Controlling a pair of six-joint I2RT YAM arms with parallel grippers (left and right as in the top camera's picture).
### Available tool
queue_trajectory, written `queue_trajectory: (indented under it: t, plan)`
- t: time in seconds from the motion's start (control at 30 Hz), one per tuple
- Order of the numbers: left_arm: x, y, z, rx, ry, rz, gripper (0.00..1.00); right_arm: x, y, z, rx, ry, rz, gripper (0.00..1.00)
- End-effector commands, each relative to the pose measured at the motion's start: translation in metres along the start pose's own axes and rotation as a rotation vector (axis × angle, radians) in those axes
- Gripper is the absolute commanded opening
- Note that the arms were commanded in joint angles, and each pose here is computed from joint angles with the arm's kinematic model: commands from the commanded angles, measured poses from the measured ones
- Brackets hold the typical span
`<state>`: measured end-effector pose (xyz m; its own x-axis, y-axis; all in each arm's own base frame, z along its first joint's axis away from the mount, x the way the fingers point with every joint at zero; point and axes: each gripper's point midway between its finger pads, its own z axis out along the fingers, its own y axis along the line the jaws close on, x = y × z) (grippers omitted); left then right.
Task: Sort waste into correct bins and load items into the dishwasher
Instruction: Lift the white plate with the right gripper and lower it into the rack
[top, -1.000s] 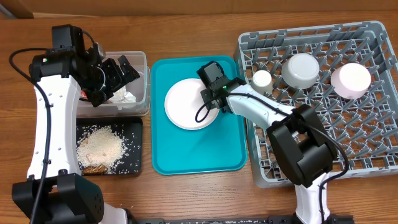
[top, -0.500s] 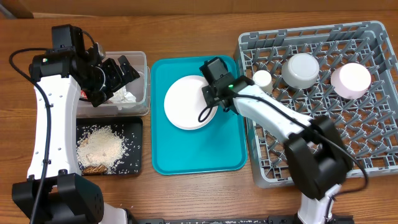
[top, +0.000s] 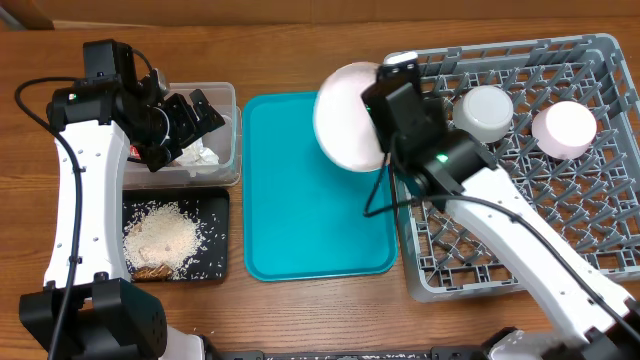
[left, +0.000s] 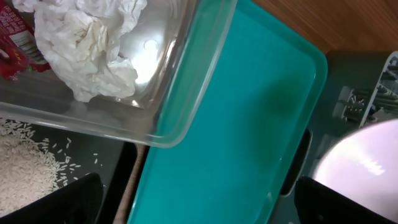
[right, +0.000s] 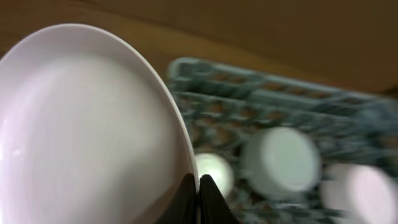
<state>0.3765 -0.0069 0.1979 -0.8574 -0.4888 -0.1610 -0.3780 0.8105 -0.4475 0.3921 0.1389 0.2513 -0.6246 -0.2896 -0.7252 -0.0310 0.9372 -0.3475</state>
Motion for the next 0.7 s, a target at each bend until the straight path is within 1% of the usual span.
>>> queue_trajectory:
  t: [0.0,0.1,0.17,0.27,0.47,0.53,0.67]
  plan:
    - [-0.005,-0.008,-0.015,0.013,-0.051,0.016,1.00,-0.008,-0.062,-0.018,0.298,-0.030,-0.105,0.04]
    - [-0.005,-0.008,-0.015,0.013,-0.051,0.016,1.00,-0.005,-0.090,-0.023,0.432,0.007,-0.191,0.04]
    - [-0.005,-0.008,-0.015,0.013,-0.051,0.016,1.00,-0.003,-0.103,-0.024,0.483,0.034,-0.230,0.04]
    - [-0.005,-0.008,-0.015,0.013,-0.051,0.016,1.00,0.003,-0.116,-0.021,0.511,0.082,-0.279,0.04]
    - [-0.005,-0.008,-0.015,0.013,-0.050,0.016,1.00,0.020,-0.149,-0.014,0.560,0.185,-0.319,0.04]
    - [-0.005,-0.008,-0.015,0.013,-0.051,0.016,1.00,0.025,-0.158,-0.010,0.553,0.217,-0.329,0.04]
    - [-0.005,-0.008,-0.015,0.013,-0.051,0.016,1.00,0.039,-0.163,0.005,0.453,0.276,-0.366,0.04]
